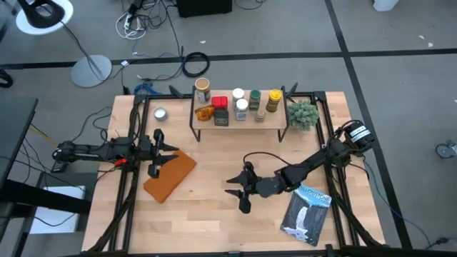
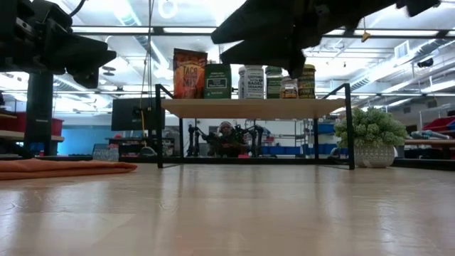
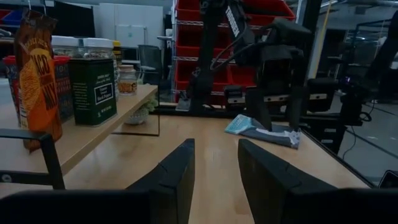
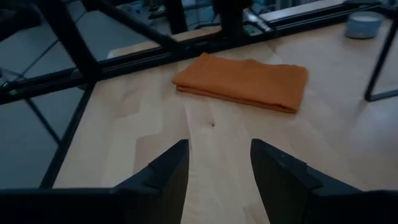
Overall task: Shelf spices
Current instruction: Return to Home Position
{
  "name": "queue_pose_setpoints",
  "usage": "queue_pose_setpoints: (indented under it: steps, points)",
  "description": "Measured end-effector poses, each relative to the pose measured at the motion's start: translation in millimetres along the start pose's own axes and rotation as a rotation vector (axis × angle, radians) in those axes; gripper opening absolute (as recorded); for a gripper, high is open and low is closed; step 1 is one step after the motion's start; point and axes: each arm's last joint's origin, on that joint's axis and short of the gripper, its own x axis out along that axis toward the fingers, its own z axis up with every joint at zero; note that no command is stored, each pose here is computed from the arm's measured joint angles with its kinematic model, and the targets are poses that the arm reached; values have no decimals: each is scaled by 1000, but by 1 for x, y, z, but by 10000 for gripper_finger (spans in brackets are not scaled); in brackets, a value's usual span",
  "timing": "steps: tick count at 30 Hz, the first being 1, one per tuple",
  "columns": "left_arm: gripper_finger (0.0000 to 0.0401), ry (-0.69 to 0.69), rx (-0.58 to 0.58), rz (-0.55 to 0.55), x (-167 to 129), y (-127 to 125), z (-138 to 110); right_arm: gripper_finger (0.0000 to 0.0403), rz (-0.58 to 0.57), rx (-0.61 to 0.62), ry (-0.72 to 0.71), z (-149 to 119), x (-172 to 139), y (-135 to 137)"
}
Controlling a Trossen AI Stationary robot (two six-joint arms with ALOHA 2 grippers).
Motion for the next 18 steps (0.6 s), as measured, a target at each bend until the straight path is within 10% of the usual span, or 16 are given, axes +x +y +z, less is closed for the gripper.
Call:
queue_pose_setpoints:
  steps: [9,18]
  points:
    - [127,0,0,0,0,0,0,171,135,-30,71,14,16,-42]
    - [127,-6,-1,0,0,0,1,173,2,-43,-22,14,-49,-96]
